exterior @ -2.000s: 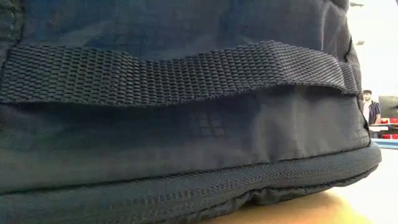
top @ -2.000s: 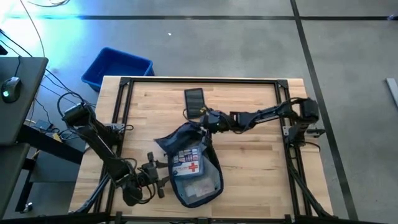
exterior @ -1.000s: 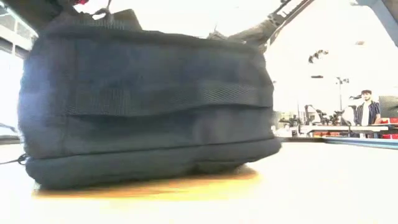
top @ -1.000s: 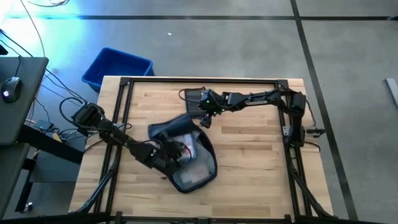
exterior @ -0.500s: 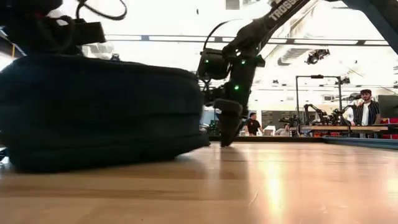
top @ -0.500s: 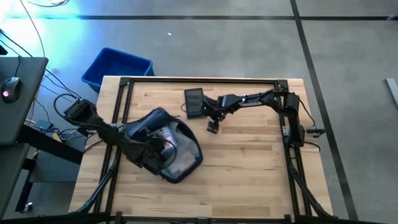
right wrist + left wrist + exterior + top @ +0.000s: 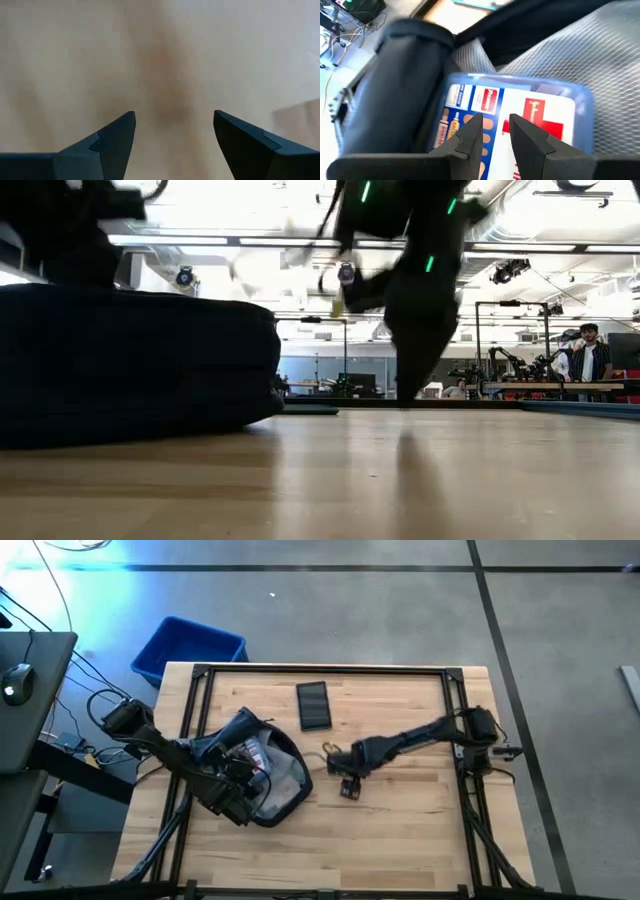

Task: Unpack backpack
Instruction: Put the blue tablet into the black backpack

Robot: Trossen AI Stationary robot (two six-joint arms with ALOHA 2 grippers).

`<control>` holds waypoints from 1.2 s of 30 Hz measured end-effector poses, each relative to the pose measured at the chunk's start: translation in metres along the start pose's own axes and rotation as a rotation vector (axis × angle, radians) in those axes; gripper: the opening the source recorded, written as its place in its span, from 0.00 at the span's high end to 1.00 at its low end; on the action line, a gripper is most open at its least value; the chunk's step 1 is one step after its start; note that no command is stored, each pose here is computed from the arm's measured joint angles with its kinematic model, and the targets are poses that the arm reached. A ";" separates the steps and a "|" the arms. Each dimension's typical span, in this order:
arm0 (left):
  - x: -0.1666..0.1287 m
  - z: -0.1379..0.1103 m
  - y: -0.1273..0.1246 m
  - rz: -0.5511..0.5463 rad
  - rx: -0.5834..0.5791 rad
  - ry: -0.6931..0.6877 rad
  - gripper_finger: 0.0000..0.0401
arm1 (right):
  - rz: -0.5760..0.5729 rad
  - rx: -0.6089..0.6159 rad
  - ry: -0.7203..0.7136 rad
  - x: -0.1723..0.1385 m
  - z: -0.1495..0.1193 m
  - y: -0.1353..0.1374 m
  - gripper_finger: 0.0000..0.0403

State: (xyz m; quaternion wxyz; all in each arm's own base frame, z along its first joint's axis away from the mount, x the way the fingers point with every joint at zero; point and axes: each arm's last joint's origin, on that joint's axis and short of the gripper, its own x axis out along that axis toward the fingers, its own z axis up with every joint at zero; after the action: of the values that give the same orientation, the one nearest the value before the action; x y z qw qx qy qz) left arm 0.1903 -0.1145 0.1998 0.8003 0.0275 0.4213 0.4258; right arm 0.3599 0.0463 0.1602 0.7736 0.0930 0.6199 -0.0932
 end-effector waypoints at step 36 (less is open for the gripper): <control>-0.051 0.032 -0.073 -0.372 -0.022 -0.303 0.81 | -0.125 0.145 -0.127 0.047 0.042 -0.093 1.00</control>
State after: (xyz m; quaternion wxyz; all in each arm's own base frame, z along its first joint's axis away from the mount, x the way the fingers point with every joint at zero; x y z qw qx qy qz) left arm 0.2463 -0.1871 0.2242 0.9191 0.0043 0.2898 0.2668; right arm 0.3855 -0.0560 0.1212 0.7952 0.1038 0.5658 -0.1916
